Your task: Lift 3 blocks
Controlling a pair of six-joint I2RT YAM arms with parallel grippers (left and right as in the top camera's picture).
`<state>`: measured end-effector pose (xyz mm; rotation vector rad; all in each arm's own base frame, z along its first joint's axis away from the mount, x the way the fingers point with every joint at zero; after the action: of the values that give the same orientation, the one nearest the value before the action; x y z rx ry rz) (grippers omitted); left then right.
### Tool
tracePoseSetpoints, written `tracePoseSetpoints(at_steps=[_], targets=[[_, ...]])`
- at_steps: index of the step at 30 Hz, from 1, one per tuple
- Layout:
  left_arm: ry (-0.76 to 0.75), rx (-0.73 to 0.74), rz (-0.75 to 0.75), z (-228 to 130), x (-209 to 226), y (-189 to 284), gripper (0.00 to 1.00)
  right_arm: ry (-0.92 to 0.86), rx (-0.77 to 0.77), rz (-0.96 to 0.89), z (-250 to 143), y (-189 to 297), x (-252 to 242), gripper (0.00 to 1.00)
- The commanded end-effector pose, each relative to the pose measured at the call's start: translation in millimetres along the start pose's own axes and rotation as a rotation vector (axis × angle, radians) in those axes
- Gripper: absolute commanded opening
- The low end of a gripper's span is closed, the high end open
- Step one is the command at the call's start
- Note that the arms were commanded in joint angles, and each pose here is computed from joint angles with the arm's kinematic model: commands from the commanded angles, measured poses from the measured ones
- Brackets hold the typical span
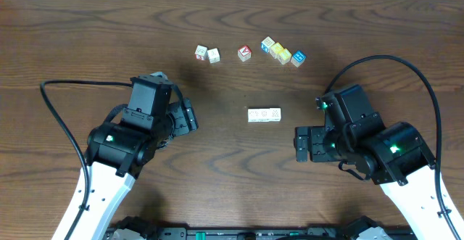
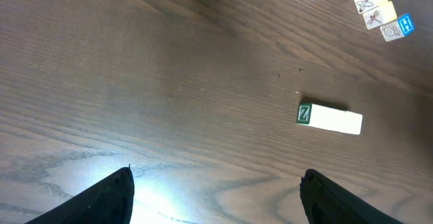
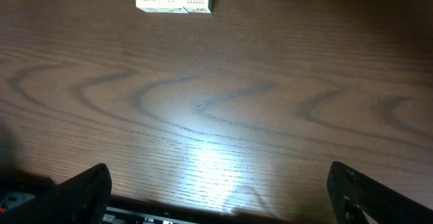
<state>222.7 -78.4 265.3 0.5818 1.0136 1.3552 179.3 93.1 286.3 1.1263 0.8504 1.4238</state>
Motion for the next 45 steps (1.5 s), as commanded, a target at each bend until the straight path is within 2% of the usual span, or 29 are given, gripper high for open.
tracePoseSetpoints(at_steps=[1, 14, 18, 23, 27, 35, 45], targets=[[-0.008, -0.011, 0.016, 3.2, 1.1, 1.1, 0.79, -0.002, -0.011, -0.005, 1.1, 2.1, 1.7, 0.99], [-0.008, -0.011, 0.016, 3.2, 1.1, 1.1, 0.79, 0.009, -0.055, -0.043, 5.8, 2.3, -0.7, 0.99], [-0.008, -0.011, 0.016, 3.2, 1.1, 1.1, 0.79, 0.026, -0.148, -0.074, 15.5, 5.0, -2.3, 0.99], [-0.008, -0.011, 0.016, 3.2, 1.1, 1.1, 0.79, 0.118, -0.281, -0.026, 27.7, 6.7, -2.9, 0.99], [-0.008, -0.012, 0.015, 3.3, 1.1, 1.1, 0.79, 0.067, -0.381, -0.007, 28.3, 2.9, -17.7, 0.99], [-0.008, -0.011, 0.016, 3.2, 1.1, 1.1, 0.79, -0.064, -0.563, 0.027, 7.8, -21.5, -59.1, 0.99], [-0.008, -0.012, 0.015, 3.3, 1.1, 1.1, 0.79, -0.138, -0.832, 0.038, -28.9, -51.4, -93.8, 0.99]])
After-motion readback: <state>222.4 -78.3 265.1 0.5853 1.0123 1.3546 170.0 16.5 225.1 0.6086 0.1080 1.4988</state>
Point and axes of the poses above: each gripper's point midway between its finger pads, its own y axis back along the fingers, its own x axis along the line the jaws close on, z = x × y, the point moved 9 cm from there along y, back along the fingers, and after that the axes turned 6 degrees about -y, right-handed, at the moved point
